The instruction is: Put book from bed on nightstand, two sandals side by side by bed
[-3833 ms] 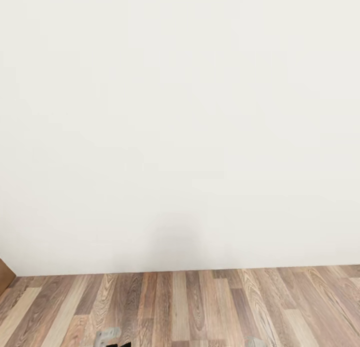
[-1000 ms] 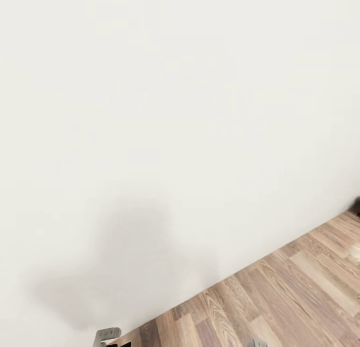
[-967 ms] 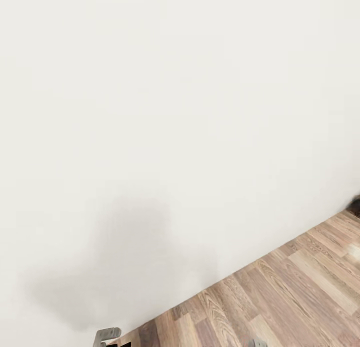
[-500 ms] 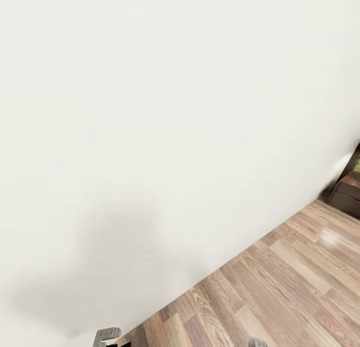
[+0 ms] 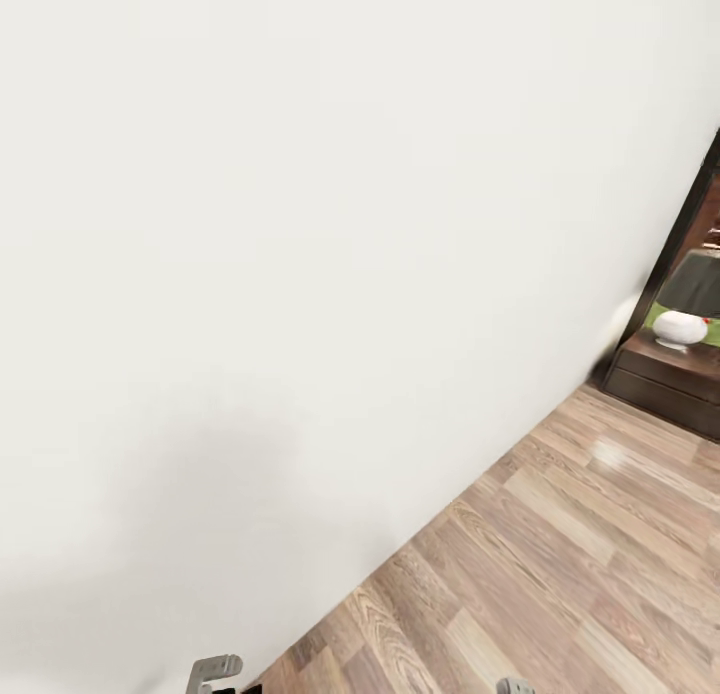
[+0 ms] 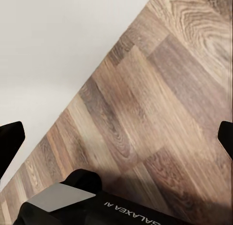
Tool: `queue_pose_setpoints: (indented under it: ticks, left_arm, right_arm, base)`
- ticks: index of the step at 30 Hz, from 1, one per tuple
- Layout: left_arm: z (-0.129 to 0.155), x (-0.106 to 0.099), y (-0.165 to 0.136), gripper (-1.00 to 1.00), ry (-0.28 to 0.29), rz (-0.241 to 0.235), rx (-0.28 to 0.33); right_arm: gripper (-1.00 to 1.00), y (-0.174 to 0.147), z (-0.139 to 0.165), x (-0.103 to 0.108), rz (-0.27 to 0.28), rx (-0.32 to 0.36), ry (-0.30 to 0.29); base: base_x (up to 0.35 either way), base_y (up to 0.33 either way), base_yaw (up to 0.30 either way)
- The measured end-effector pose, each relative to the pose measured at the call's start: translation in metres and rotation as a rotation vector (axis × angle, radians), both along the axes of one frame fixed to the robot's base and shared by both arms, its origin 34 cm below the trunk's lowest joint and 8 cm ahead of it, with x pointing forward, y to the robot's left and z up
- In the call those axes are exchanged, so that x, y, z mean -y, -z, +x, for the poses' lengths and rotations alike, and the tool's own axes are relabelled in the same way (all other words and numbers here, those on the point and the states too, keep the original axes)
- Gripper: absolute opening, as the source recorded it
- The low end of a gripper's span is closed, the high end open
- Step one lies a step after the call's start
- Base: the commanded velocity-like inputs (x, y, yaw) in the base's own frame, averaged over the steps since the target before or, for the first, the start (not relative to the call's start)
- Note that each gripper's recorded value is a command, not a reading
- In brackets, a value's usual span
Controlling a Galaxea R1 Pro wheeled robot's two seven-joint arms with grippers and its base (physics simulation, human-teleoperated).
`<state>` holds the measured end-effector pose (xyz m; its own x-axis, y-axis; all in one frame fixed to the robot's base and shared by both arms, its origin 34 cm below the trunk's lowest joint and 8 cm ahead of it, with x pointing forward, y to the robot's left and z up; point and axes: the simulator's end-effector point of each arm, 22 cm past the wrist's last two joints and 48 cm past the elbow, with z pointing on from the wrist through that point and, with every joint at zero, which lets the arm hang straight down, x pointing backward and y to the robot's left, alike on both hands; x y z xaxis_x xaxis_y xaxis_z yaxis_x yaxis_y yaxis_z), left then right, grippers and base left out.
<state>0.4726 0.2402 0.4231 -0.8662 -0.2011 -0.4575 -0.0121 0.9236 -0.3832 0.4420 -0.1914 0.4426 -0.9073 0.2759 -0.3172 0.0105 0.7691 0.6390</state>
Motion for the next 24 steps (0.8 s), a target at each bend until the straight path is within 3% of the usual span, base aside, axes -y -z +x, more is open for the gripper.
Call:
queue_pose_setpoints:
  ticks: [7,15,24]
  left_arm:
    - [0.0,0.0,0.0001,1.0,0.0,0.0,0.0]
    - [0.0,0.0001,-0.0001,1.0,0.0,0.0,0.0]
    - [0.0,0.0002,0.0002,1.0,0.0,0.0,0.0]
  right_arm:
    - [1.0,0.0001,0.0001,0.0,0.0,0.0,0.0]
    - [1.0,-0.0001,0.0001,0.0,0.0,0.0,0.0]
    - [1.0,0.0002,0.0,0.0,0.0,0.0,0.0]
  base:
    - [0.046,0.0,-0.25]
    - [0.232,0.0,-0.247]
    - [0.028,0.0,-0.243]
